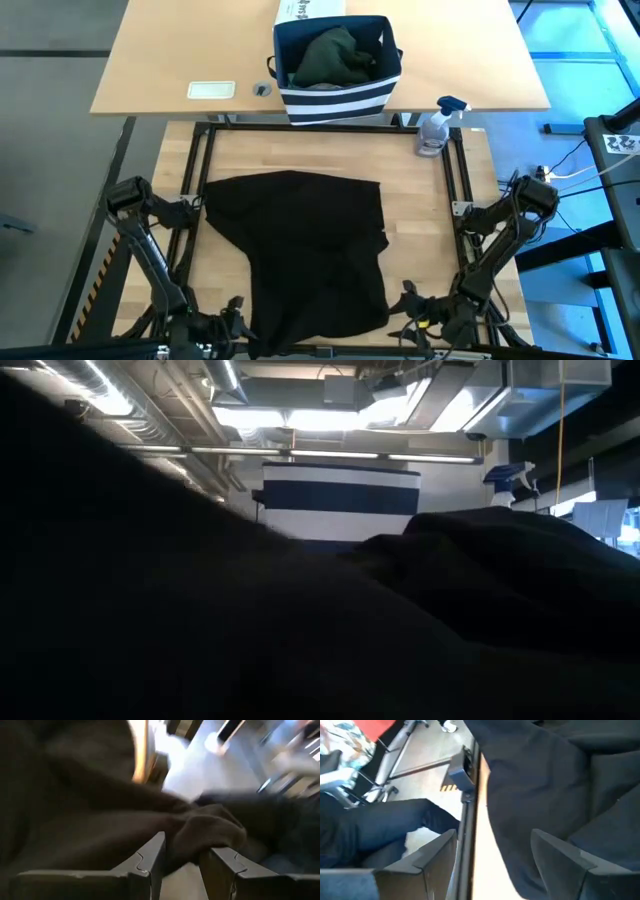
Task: Fold Laundry from Bin
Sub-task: Fold the black shirt
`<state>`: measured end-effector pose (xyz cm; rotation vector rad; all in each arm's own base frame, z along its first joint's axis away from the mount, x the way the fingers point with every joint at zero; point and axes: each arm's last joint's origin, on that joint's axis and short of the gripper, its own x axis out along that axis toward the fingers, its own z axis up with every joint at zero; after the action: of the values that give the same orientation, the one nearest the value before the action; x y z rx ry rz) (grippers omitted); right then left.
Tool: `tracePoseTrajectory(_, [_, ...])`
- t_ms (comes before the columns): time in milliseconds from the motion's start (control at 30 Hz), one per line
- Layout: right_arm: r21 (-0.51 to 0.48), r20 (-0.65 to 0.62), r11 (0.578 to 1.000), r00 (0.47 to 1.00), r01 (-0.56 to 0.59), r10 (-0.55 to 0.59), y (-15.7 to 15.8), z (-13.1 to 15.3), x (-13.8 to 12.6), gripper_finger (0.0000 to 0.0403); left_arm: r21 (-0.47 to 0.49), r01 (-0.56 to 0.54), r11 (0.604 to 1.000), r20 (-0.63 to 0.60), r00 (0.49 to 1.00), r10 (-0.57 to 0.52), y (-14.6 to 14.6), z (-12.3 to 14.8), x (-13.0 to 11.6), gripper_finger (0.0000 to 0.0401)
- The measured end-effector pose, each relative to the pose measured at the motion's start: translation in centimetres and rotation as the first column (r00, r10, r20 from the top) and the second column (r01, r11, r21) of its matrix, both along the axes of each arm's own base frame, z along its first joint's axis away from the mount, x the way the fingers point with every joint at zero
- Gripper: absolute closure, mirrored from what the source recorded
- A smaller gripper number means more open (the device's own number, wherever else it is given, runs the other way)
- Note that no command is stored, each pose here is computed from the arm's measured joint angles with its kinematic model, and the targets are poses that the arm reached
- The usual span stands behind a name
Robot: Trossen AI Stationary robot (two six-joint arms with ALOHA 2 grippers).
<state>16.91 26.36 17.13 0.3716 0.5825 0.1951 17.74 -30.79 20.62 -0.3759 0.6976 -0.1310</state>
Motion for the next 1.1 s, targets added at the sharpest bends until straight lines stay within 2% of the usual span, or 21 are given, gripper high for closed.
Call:
tracePoseTrajectory(100, [-0.033,0.000,0.999,1.000,0.025,-0.025,-0.2,-0.4,0.3,0.0148,0.012,-0.018,1.000,-0.140,0.990,0.020,-0.2,-0.4,-0.1,0.0294])
tracePoseTrajectory(200, [-0.081,0.003,0.996,0.999,0.045,-0.045,-0.7,-0.6,0.7,0.0148,0.047,-0.027,0.999,-0.203,0.978,0.036,-0.3,0.0,-0.2,0.0294])
tracePoseTrajectory(300, [-0.139,0.021,0.989,0.999,0.052,-0.050,-1.2,-0.6,1.4,0.0148,0.112,-0.038,0.993,-0.280,0.958,0.068,0.0,1.3,-0.4,0.0294])
tracePoseTrajectory(433, [-0.185,0.028,0.981,0.998,0.064,-0.060,-2.0,-0.6,2.3,0.0148,0.195,-0.066,0.978,-0.402,0.905,0.142,0.8,3.4,-1.0,0.0294])
tracePoseTrajectory(533, [-0.218,0.032,0.974,0.998,0.065,-0.060,-2.5,-0.6,3.0,0.0148,0.265,-0.070,0.962,-0.434,0.882,0.184,1.4,4.6,-1.3,0.0294])
tracePoseTrajectory(633, [-0.284,0.044,0.956,0.997,0.070,-0.060,-3.3,-0.6,3.8,0.0148,0.396,-0.100,0.913,-0.400,0.876,0.270,2.9,4.9,-1.0,0.0294])
tracePoseTrajectory(767, [-0.341,0.054,0.933,0.993,0.116,-0.104,-5.2,0.0,5.6,0.0148,0.560,-0.124,0.819,-0.350,0.861,0.370,5.6,4.6,0.6,0.0294])
tracePoseTrajectory(867, [-0.358,0.038,0.915,0.982,0.184,-0.183,-7.9,0.6,7.2,0.0148,0.655,-0.142,0.742,-0.308,0.847,0.434,8.0,4.0,2.6,0.0294])
tracePoseTrajectory(1000, [-0.411,-0.001,0.881,0.966,0.236,-0.259,-12.4,1.0,9.5,0.0148,0.763,-0.113,0.636,-0.278,0.831,0.481,11.7,3.1,5.5,0.0294])
tracePoseTrajectory(1033, [-0.410,-0.011,0.881,0.964,0.237,-0.265,-13.6,1.2,10.1,0.0148,0.781,-0.101,0.617,-0.283,0.823,0.493,12.8,2.9,6.0,0.0294])
tracePoseTrajectory(1100, [-0.409,-0.034,0.883,0.963,0.230,-0.267,-16.0,1.4,11.2,0.0148,0.790,-0.092,0.607,-0.300,0.805,0.512,15.3,2.8,6.9,0.0294])
